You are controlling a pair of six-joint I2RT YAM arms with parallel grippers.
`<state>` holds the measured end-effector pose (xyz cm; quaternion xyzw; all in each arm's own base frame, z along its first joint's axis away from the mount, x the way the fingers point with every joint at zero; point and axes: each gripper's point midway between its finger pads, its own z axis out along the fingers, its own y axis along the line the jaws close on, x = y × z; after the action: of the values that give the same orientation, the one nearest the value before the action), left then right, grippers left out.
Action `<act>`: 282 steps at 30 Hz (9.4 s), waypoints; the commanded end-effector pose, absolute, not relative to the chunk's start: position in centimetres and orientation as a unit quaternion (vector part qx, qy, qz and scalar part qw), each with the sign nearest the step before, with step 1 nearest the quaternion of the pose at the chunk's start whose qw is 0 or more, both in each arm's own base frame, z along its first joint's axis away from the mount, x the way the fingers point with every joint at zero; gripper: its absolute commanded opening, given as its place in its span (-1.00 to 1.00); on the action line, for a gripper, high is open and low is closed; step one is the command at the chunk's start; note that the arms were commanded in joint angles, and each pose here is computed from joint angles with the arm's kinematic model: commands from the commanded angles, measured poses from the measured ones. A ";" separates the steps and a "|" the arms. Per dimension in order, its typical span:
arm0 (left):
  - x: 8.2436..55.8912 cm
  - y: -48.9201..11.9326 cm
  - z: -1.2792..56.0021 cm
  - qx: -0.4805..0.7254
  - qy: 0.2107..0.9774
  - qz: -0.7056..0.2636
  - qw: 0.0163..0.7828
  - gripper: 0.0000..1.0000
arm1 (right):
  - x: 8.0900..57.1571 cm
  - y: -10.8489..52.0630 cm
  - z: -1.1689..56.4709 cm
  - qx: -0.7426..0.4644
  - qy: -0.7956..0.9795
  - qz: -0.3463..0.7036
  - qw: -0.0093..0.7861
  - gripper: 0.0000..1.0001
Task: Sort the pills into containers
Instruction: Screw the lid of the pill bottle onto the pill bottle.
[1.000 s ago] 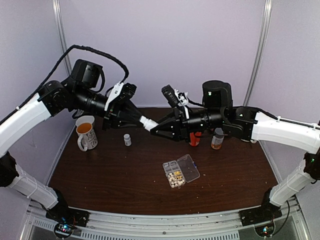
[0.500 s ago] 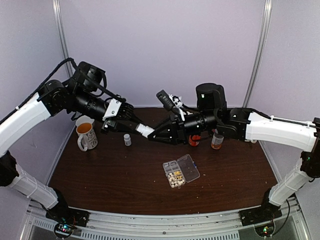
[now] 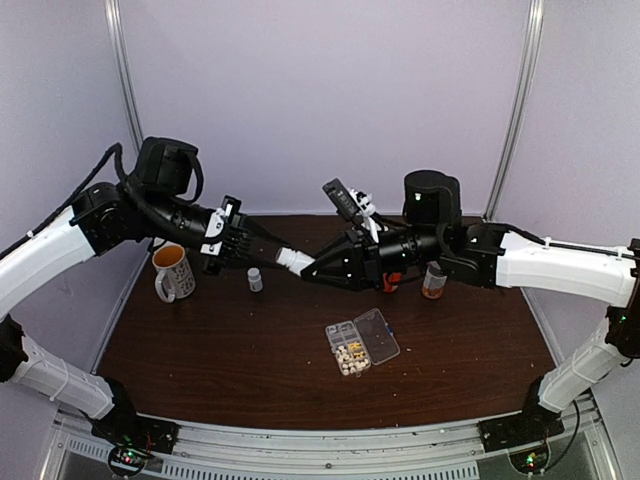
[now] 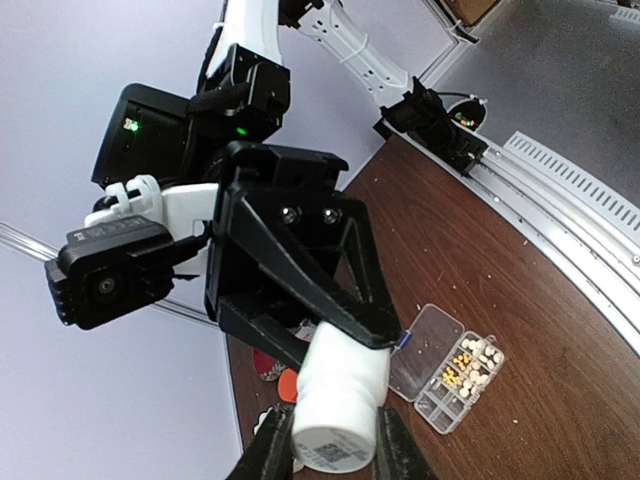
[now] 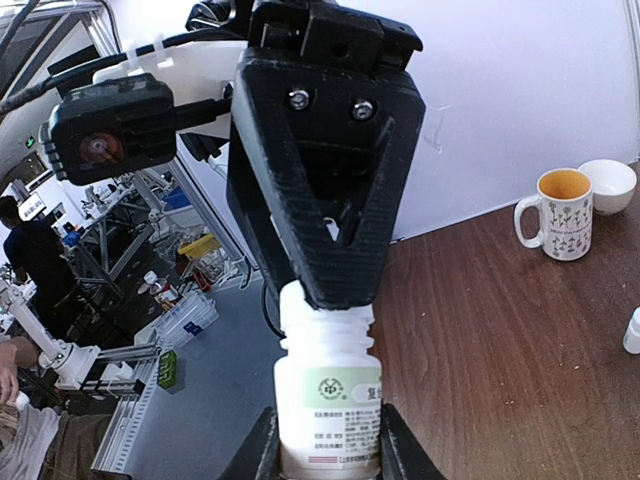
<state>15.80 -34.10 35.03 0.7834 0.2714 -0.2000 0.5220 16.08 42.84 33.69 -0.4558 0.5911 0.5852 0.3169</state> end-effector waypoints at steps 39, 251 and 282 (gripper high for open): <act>12.0 -36.0 34.8 0.788 0.189 -0.283 0.512 -0.59 | 13.0 42.3 45.5 -0.464 0.428 0.633 0.449 -1.00; 14.2 -36.7 37.4 0.748 0.346 -0.299 0.481 -0.73 | 15.6 40.8 42.5 -0.434 0.498 0.632 0.405 -1.00; 15.0 -34.4 32.8 0.867 0.095 -0.012 0.489 -0.14 | 15.3 41.4 41.0 -0.441 0.526 0.638 0.349 -1.00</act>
<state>14.67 -34.71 36.32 0.8414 0.0735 -0.0121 0.5352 14.92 41.69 35.22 -0.4265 0.5907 0.6358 0.2548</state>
